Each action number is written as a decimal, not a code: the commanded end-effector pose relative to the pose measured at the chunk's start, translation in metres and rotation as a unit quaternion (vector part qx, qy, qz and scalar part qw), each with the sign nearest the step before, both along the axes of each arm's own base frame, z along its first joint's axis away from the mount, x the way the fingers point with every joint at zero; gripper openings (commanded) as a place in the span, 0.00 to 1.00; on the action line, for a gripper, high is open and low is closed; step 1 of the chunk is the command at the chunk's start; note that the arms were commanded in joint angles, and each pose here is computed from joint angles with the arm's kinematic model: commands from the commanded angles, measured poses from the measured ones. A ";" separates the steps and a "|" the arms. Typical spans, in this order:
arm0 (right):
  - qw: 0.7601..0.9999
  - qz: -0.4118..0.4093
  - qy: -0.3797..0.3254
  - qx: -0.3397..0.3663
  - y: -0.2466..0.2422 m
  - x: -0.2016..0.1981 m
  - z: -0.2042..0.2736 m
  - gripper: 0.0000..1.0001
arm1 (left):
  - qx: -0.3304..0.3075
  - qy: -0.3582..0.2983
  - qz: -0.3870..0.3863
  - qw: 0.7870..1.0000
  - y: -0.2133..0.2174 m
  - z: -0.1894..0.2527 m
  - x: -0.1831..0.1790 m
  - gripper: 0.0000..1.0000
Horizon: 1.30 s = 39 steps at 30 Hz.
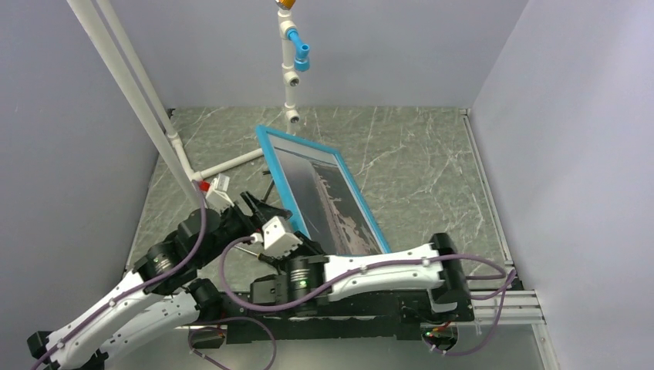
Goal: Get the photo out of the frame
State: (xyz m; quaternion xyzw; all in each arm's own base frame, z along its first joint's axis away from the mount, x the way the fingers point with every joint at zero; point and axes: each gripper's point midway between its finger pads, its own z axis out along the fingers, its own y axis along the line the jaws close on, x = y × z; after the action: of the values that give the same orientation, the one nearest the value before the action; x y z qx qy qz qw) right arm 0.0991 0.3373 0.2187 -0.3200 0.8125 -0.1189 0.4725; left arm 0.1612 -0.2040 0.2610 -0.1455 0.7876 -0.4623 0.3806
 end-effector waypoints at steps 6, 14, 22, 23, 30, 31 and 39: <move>0.971 0.123 0.125 0.165 0.022 -0.037 0.055 0.00 | -0.008 -0.060 0.005 0.998 0.021 0.042 -0.009 0.92; 0.955 0.148 0.159 0.202 0.028 -0.047 0.069 0.00 | -0.046 -0.078 0.002 0.996 0.027 0.063 -0.018 0.92; 0.943 0.122 0.188 0.246 0.010 -0.033 0.065 0.00 | -0.057 -0.067 0.007 0.996 0.022 0.075 -0.014 0.88; 0.941 0.122 0.190 0.253 0.008 -0.033 0.066 0.00 | -0.057 -0.052 0.016 0.997 0.022 0.073 -0.011 0.87; 0.919 0.100 0.211 0.318 -0.022 -0.012 0.080 0.00 | -0.053 0.002 0.042 0.998 0.013 0.073 0.001 0.85; 0.915 0.096 0.217 0.327 -0.026 -0.009 0.079 0.00 | -0.052 0.000 0.038 0.998 0.011 0.072 0.002 0.85; 0.886 0.065 0.227 0.399 -0.062 0.003 0.106 0.00 | -0.061 0.004 0.046 0.997 0.015 0.058 0.000 0.85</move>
State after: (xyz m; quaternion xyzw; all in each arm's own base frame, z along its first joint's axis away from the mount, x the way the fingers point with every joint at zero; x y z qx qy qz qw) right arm 0.1257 0.2646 0.3009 -0.1972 0.8622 0.2255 0.4086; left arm 0.1625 -0.1945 0.3142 -0.1925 0.7673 -0.4777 0.3820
